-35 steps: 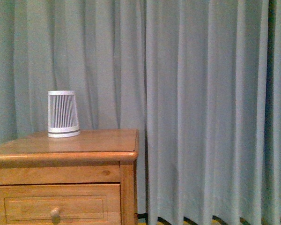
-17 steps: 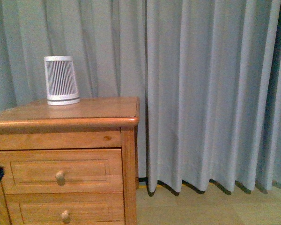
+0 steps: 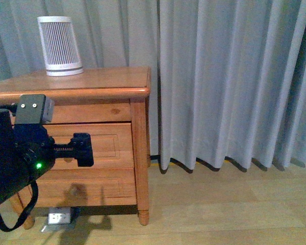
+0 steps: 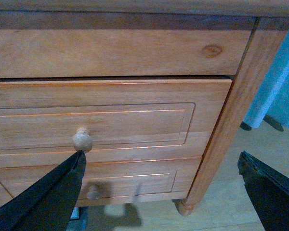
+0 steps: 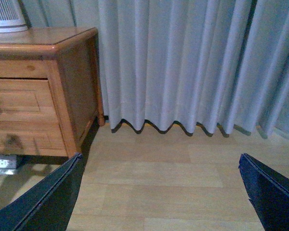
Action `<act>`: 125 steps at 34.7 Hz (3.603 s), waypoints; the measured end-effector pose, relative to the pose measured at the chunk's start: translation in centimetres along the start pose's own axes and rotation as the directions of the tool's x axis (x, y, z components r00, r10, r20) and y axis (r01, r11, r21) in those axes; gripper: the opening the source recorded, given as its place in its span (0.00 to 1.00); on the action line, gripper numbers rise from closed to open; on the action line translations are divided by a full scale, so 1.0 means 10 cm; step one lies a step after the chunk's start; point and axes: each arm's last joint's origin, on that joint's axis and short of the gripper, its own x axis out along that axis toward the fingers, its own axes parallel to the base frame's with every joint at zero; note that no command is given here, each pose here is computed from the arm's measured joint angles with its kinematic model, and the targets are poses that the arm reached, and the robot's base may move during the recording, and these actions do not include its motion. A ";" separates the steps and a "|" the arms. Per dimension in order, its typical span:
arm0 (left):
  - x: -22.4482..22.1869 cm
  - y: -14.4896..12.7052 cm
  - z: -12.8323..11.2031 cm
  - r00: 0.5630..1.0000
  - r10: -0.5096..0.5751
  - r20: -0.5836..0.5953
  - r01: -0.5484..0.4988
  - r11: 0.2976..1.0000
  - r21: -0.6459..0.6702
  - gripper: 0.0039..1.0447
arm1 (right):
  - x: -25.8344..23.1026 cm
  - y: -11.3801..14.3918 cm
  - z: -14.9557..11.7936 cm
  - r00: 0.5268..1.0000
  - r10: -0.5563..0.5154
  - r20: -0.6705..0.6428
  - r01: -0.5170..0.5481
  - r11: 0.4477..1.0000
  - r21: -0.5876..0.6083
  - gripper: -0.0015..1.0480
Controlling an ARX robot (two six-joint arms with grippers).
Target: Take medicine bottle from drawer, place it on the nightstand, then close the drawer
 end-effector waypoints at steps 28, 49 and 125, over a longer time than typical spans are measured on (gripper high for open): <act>0.89 0.60 -0.50 0.991 0.107 -0.082 -0.098 0.990 0.103 0.94 | 0.00 0.00 0.00 1.000 0.000 0.000 0.000 1.000 0.000 0.93; 1.18 0.77 -0.55 0.987 0.125 -0.104 -0.115 0.989 0.095 0.94 | 0.00 0.00 0.00 1.000 0.000 0.000 0.000 1.000 0.000 0.93; -0.73 0.31 -0.75 0.897 -0.015 -0.441 0.055 0.996 0.077 0.46 | 0.00 0.00 0.00 1.000 0.000 0.000 0.000 1.000 0.000 0.93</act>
